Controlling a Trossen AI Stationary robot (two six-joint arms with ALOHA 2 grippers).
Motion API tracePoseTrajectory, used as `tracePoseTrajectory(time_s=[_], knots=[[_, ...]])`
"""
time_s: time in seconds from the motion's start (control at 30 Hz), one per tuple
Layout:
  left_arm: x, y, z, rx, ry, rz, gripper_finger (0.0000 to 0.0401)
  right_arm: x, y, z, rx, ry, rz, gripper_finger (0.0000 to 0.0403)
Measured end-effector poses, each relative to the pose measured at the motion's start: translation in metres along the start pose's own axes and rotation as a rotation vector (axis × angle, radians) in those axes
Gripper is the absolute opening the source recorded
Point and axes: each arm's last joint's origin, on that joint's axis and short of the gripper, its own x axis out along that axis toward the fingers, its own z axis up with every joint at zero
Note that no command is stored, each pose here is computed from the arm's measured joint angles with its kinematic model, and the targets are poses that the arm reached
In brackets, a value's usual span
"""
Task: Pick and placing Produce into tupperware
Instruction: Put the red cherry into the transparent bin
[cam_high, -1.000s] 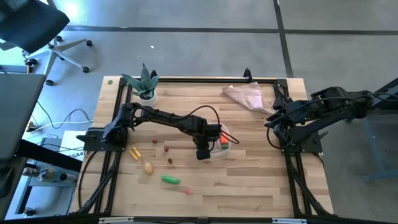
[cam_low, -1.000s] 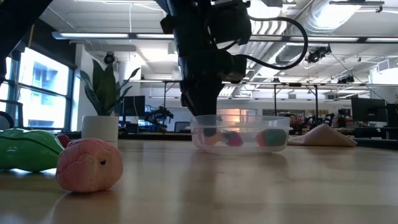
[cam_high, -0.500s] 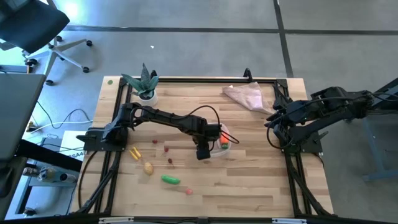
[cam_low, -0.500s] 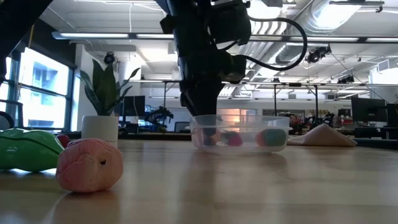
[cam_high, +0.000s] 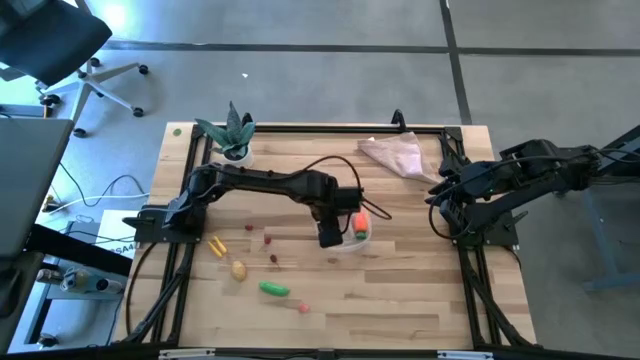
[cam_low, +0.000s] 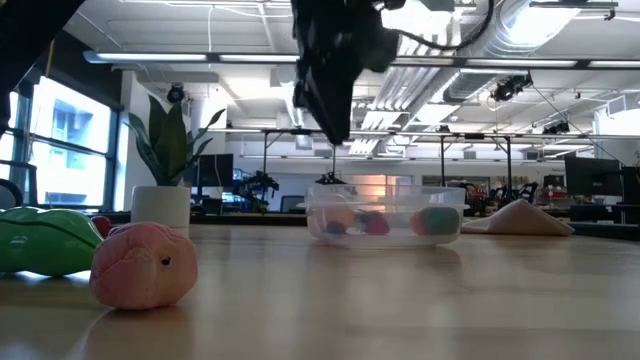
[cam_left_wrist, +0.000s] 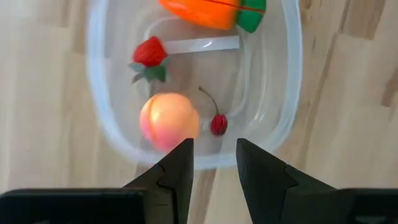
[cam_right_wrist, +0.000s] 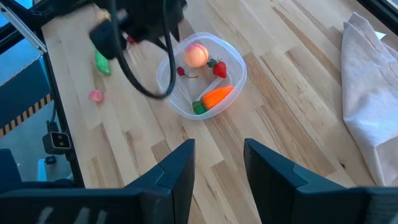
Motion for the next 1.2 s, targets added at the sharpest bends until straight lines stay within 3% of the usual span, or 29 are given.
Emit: tracePoseTrajectory(time_s=[0.23,0.43,0.57,0.83,0.97,1.2], knots=[[-0.026,0.017,-0.004,-0.208,0.08,0.055,0.0113,0.0,0.0,0.0,0.0,0.0,0.0,0.013],[-0.022,0.025,-0.017,-0.217,0.189,0.199,0.0113,0.0,0.0,0.0,0.0,0.0,0.0,0.013],[-0.006,0.027,-0.031,-0.221,0.259,0.231,0.0113,0.0,0.0,0.0,0.0,0.0,0.0,0.013],[0.026,0.04,-0.087,-0.283,0.37,0.245,0.0113,0.0,0.0,0.0,0.0,0.0,0.0,0.013],[0.024,0.048,-0.119,-0.34,0.371,0.244,0.0113,0.0,0.0,0.0,0.0,0.0,0.0,0.013],[-0.001,0.055,-0.161,-0.381,0.233,0.169,0.0113,0.0,0.0,0.0,0.0,0.0,0.0,0.013]])
